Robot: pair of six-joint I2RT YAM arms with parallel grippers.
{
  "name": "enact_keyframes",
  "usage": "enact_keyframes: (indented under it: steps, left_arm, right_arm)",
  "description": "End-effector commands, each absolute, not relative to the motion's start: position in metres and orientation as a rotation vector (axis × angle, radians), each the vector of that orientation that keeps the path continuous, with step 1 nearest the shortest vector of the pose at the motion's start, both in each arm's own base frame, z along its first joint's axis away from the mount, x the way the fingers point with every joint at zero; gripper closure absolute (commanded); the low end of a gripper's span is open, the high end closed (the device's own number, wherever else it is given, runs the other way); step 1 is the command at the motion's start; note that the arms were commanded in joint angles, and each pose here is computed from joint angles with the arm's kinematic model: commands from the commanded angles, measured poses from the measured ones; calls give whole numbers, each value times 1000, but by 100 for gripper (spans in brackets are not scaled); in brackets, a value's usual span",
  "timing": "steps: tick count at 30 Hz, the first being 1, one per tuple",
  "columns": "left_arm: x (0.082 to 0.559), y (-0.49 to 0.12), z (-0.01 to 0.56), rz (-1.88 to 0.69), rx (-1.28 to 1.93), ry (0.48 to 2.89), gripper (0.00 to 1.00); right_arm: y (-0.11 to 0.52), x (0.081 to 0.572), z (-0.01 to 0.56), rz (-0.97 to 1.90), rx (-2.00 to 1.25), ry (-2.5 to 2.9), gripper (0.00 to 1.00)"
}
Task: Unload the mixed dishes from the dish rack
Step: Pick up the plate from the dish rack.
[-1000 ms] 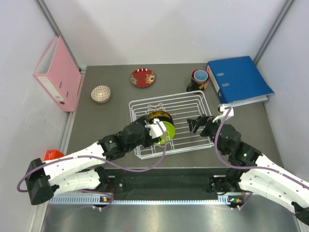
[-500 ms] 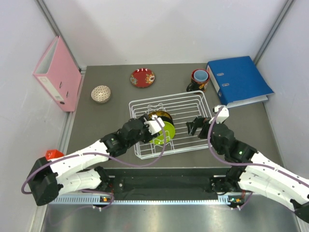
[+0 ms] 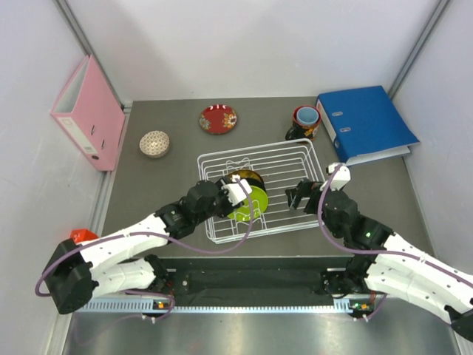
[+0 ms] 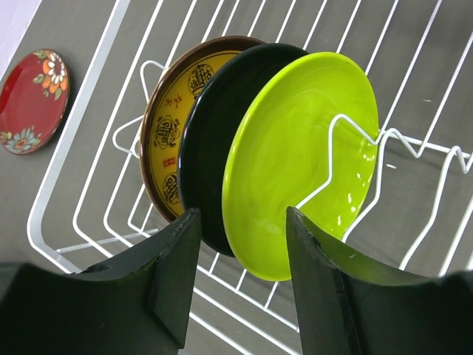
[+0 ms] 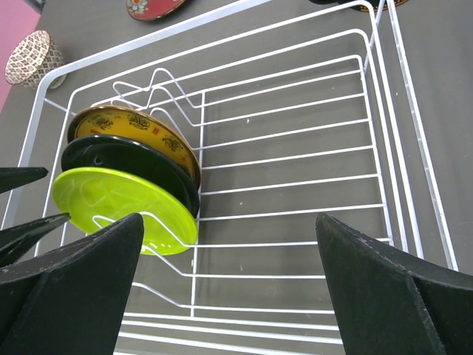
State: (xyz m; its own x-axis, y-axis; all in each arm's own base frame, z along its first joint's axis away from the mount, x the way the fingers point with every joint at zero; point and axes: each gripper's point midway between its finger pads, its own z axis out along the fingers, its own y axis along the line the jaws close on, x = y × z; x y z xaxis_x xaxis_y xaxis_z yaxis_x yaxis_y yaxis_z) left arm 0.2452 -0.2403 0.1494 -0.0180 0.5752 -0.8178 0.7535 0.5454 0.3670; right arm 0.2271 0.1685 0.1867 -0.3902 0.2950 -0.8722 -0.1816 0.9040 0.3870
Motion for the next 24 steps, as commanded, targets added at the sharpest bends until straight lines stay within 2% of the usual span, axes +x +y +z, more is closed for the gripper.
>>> enact_keyframes:
  steps: [1, 9, 21, 23, 24]
  left_arm:
    - [244, -249, 146, -262, 1110, 1687, 46]
    - [245, -253, 136, -275, 1120, 1721, 57]
    - [246, -251, 158, -261, 1110, 1705, 90]
    - [246, -251, 163, -258, 1116, 1697, 100]
    - [246, -251, 165, -259, 1117, 1695, 100]
  right_arm:
    - [176, 228, 197, 557, 90, 1878, 0]
    - [176, 228, 196, 555, 92, 1880, 0]
    - [177, 228, 196, 564, 90, 1878, 0]
    - [179, 228, 195, 569, 83, 1885, 0]
    - [180, 229, 196, 572, 86, 1882, 0]
